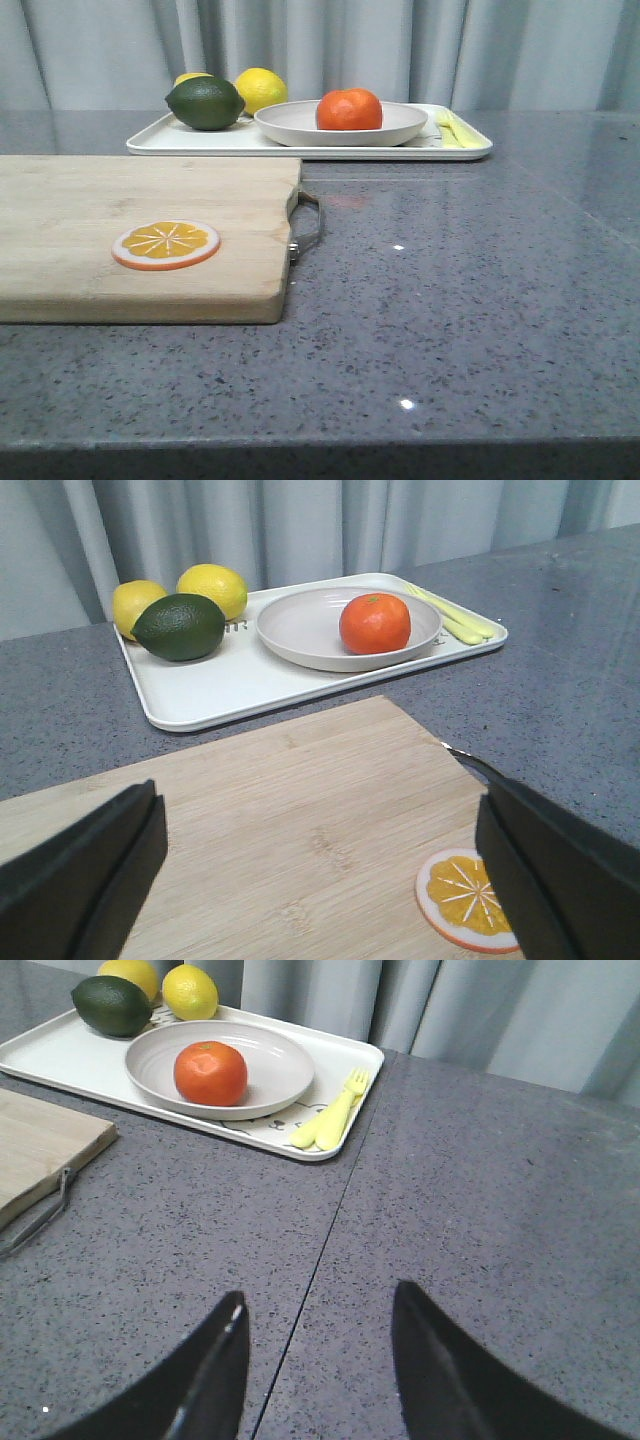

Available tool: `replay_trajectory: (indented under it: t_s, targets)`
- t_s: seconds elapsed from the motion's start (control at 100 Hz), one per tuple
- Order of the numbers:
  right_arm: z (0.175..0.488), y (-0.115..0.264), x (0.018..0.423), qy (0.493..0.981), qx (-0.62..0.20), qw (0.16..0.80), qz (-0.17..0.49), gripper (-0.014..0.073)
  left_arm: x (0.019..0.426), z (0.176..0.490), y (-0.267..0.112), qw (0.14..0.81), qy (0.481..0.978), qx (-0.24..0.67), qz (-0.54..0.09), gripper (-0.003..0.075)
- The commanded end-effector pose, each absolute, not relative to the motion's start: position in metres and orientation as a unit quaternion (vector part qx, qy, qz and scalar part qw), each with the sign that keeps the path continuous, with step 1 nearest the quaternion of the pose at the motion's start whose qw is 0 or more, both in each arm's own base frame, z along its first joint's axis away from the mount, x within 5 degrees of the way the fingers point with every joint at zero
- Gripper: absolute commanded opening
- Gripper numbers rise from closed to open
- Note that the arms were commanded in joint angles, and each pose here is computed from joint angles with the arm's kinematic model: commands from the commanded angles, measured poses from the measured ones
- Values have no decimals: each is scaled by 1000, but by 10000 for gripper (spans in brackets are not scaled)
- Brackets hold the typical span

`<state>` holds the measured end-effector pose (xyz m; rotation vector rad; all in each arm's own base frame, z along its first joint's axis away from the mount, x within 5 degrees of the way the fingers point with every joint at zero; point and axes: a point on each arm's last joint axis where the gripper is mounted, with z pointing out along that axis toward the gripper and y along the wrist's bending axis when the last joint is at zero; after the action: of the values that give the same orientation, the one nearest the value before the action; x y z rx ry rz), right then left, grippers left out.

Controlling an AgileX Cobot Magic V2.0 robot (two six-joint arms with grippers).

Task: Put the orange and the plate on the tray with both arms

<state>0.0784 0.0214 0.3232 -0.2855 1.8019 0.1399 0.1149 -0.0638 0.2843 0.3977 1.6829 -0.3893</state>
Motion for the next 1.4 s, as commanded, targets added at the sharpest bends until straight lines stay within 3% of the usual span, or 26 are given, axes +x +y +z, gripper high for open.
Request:
replay_trajectory:
  t_s: [0.0, 0.33, 0.45, 0.55, 0.67, 0.79, 1.39]
  targets:
    - [330, 17, 78, 726, -103, 678, 44, 350, 116, 296, -62, 651, 723, 158, -167, 599]
    - [330, 15, 78, 696, -90, 711, 37, 349, 116, 296, -62, 651, 723, 158, -167, 599]
    - [330, 15, 78, 697, -90, 710, 38, 271, 116, 296, -62, 651, 723, 158, -167, 550]
    - [329, 15, 78, 700, -91, 707, 38, 121, 116, 296, -62, 651, 723, 158, -167, 421]
    - [328, 15, 78, 704, -93, 703, 39, -66, 116, 296, -62, 651, 723, 158, -167, 197]
    - [328, 15, 77, 704, -93, 703, 39, -67, 116, 296, -62, 651, 723, 158, -167, -14]
    - [328, 15, 78, 704, -93, 703, 39, -67, 116, 296, -62, 651, 723, 158, -167, -19]
